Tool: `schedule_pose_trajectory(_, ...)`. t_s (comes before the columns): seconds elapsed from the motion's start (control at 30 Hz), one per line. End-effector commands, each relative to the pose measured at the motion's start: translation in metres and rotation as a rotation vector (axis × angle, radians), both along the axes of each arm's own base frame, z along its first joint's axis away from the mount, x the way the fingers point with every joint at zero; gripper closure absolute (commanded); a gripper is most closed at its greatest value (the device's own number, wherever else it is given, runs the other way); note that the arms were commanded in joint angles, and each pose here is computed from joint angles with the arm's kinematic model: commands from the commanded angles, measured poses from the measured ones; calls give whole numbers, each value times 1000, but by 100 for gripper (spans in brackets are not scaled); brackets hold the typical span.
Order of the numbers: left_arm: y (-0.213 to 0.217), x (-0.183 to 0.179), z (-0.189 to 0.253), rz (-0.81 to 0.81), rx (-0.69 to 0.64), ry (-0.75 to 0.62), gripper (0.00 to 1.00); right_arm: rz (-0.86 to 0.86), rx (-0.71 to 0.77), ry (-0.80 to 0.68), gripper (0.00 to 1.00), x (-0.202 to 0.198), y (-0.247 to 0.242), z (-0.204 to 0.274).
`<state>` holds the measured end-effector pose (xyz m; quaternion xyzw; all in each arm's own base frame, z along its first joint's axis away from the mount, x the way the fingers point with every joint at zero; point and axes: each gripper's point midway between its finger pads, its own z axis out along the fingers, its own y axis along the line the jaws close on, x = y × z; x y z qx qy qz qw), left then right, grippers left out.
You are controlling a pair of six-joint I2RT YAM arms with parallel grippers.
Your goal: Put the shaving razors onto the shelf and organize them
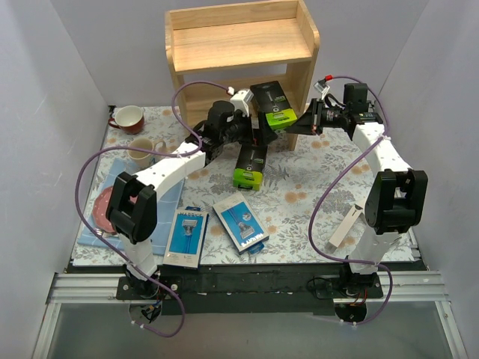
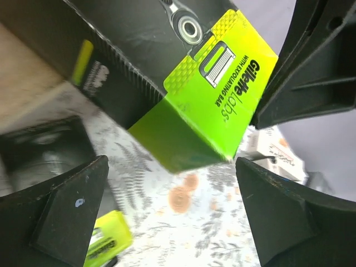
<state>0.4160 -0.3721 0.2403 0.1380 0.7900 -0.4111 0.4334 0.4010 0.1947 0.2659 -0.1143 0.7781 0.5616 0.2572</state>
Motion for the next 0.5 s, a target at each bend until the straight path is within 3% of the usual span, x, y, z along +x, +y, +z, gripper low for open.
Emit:
schedule_pose_trajectory(0.0, 35, -3, 44, 50, 129, -236, 2, 3, 24, -76, 99, 6, -3, 19)
schedule_pose_trajectory(0.13, 47, 0, 43, 60, 219, -321, 33, -6, 13, -77, 99, 8, -5, 17)
schedule_pose_trajectory(0.17, 51, 5, 40, 90, 232, -322, 58, -7, 12, -78, 99, 8, -5, 17)
schedule_pose_trajectory(0.27, 54, 16, 35, 141, 245, -333, 100, -8, 7, -88, 99, 10, -5, 18)
schedule_pose_trajectory(0.47, 66, 58, 38, 330, 290, -411, 100, -15, 3, -92, 99, 12, -5, 18)
